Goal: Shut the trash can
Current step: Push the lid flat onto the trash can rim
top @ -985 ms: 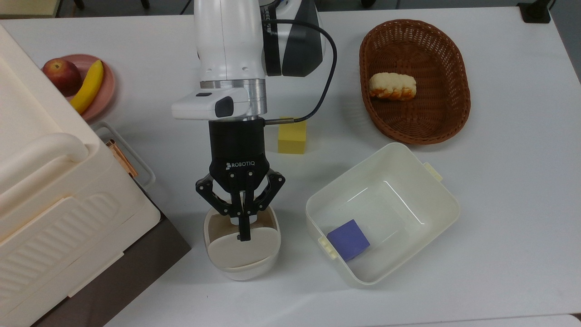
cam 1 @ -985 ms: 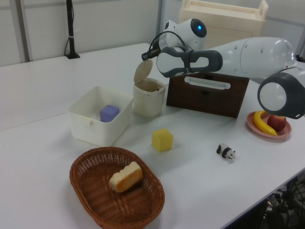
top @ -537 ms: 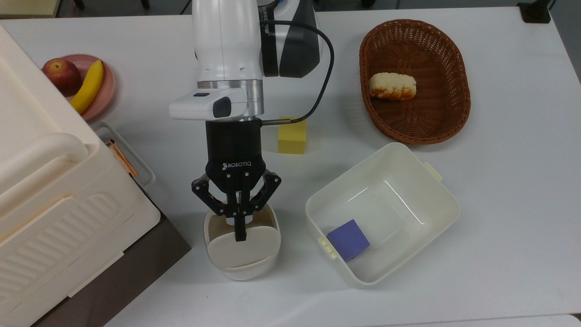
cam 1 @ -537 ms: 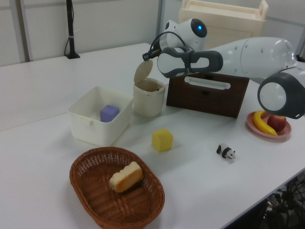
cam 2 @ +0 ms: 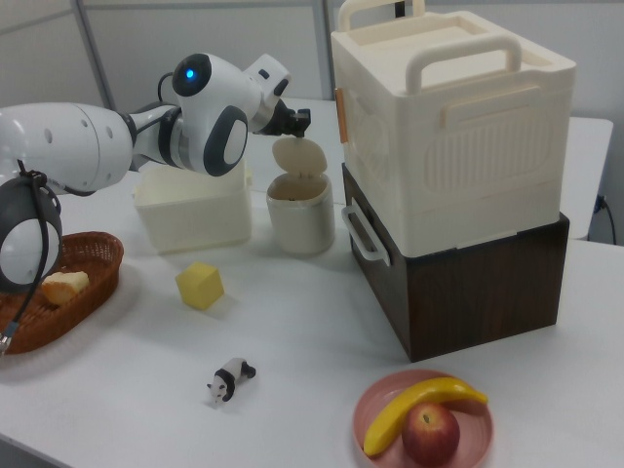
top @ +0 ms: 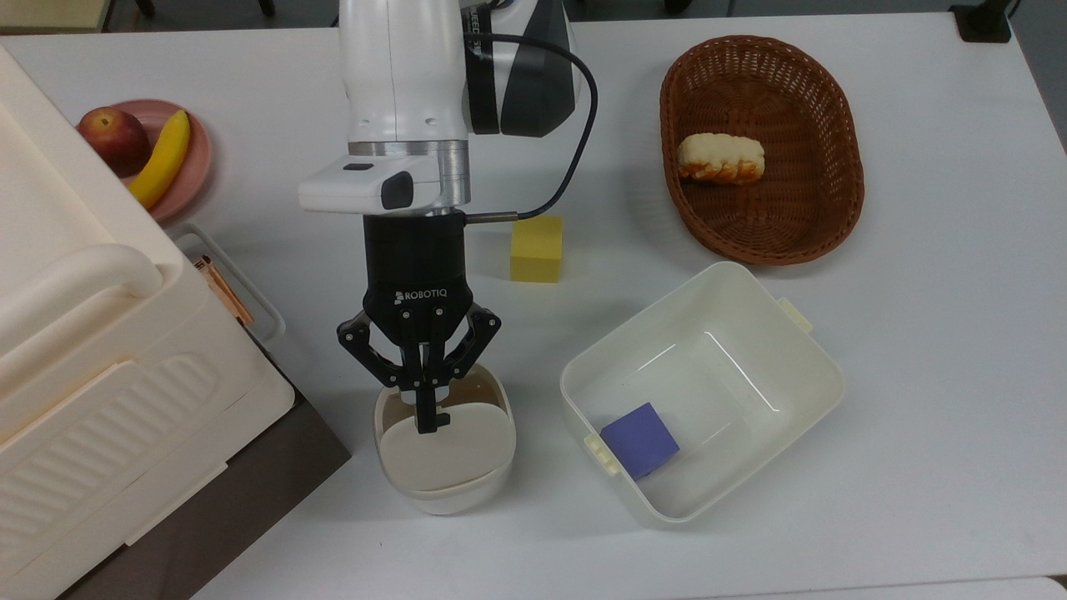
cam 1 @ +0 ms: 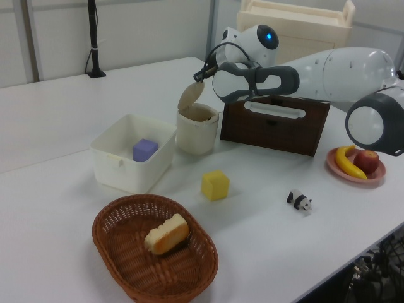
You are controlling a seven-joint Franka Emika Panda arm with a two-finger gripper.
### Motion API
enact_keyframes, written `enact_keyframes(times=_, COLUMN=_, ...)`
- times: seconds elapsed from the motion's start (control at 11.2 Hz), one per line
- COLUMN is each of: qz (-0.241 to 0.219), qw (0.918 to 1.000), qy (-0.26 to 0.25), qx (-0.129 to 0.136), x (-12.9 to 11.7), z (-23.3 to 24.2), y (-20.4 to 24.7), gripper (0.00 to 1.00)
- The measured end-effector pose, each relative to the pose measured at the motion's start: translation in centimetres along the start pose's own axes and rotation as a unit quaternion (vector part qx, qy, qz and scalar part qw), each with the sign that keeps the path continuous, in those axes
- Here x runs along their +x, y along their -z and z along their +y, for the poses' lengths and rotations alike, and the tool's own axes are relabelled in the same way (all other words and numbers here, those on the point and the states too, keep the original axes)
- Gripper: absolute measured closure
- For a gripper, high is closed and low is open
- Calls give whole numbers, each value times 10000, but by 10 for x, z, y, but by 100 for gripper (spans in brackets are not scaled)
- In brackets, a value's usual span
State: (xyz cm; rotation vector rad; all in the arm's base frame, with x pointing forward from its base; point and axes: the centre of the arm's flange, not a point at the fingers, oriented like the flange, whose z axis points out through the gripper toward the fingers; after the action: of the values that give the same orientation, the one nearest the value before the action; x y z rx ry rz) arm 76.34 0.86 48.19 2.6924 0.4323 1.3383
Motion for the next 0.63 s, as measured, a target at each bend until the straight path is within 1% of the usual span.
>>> enact_keyframes(times=0.36, qz=-133, qw=9998, qy=155, qx=30, x=-12, z=-2, y=-4, gripper=99)
enact_keyframes(times=0.63, qz=-339, qw=9991, qy=253, qx=77, x=-32, z=-3, y=-11, gripper=99)
